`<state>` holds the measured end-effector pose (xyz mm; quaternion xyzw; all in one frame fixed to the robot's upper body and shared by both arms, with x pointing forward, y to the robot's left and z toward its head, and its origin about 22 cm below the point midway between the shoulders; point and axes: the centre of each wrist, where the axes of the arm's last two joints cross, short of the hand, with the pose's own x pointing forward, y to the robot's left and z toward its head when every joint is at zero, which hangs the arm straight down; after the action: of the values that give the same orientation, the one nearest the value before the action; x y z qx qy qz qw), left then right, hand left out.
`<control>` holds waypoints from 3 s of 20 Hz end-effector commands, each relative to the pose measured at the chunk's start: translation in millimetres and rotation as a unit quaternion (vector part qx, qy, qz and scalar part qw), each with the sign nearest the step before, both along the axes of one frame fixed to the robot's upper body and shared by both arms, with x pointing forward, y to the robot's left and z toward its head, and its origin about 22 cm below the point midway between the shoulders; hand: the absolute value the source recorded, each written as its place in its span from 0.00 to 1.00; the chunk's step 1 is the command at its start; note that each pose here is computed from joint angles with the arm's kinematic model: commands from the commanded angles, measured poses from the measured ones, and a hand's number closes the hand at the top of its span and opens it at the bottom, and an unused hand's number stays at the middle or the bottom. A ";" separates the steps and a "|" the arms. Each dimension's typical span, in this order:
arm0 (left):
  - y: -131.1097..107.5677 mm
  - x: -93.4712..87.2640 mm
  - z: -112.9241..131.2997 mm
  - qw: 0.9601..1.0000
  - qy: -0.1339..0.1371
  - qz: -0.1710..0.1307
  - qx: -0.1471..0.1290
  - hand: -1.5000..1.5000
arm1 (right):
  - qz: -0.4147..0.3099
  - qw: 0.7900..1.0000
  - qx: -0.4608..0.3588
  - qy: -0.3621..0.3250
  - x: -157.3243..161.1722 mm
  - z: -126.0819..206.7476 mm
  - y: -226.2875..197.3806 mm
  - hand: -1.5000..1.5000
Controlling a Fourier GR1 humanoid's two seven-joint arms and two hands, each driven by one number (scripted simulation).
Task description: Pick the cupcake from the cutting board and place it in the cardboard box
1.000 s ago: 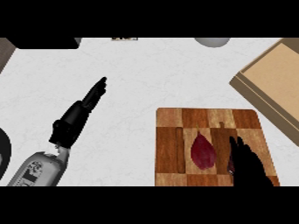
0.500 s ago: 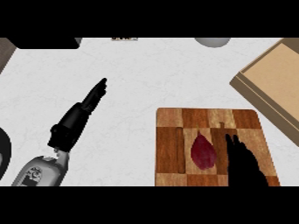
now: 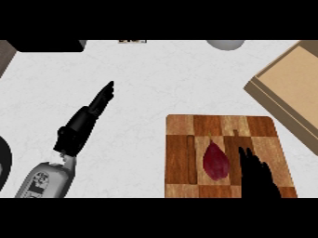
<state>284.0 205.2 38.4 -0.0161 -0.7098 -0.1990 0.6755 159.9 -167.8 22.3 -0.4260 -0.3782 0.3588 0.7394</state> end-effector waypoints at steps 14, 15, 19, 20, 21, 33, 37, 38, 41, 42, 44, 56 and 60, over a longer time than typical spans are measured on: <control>17.6 -23.2 4.6 1.000 0.002 -0.003 0.008 0.50 | -0.008 0.999 -0.025 0.028 4.2 -44.4 -8.7 1.00; 7.4 -9.7 -12.8 1.000 -0.005 -0.002 -0.001 0.50 | -0.011 0.999 -0.028 0.042 11.7 -45.7 7.1 1.00; 1.0 -4.6 8.9 1.000 -0.007 -0.001 -0.010 0.50 | 0.019 0.998 -0.042 0.030 12.0 -54.6 -18.8 1.00; 13.8 11.7 0.0 1.000 0.004 0.001 -0.004 0.50 | 0.021 0.998 -0.049 0.016 7.3 -41.2 -12.1 1.00; 19.7 11.9 -0.1 1.000 -0.004 0.005 0.002 0.50 | 0.020 0.998 -0.055 0.023 4.6 -52.4 -27.6 1.00; 0.9 6.2 7.1 1.000 -0.005 -0.014 0.000 0.50 | 0.504 0.853 -0.113 -0.075 19.2 11.0 -115.2 1.00; 7.3 0.0 1.4 1.000 0.000 0.003 -0.001 0.50 | 0.539 0.819 -0.122 -0.155 35.3 40.0 -158.2 1.00; 1.5 2.5 2.8 1.000 -0.002 0.000 -0.004 0.50 | 0.547 0.810 -0.116 -0.175 41.2 47.0 -167.8 1.00; 11.8 -3.1 -0.5 1.000 0.001 0.009 -0.010 0.50 | 0.561 0.792 -0.091 -0.222 45.3 67.2 -194.0 1.00; 9.8 -3.1 -1.6 1.000 0.002 0.012 -0.005 0.50 | 0.570 0.788 -0.084 -0.215 46.4 73.8 -208.4 1.00; 21.8 -1.0 0.8 1.000 0.002 0.023 0.005 0.50 | 0.576 0.780 -0.069 -0.234 48.2 85.4 -228.2 1.00; 8.6 -7.9 -2.3 1.000 -0.003 0.017 -0.006 0.50 | 0.530 0.771 0.101 -0.337 35.7 189.5 -369.7 1.00; 2.1 1.8 8.5 1.000 -0.006 0.005 -0.003 0.50 | 0.495 0.787 0.102 -0.353 20.2 215.3 -406.9 1.00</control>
<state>278.3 214.2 37.6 -0.0103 -0.7116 -0.1876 0.6770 195.3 -539.0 206.9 -0.2632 -0.7620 0.4814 0.3440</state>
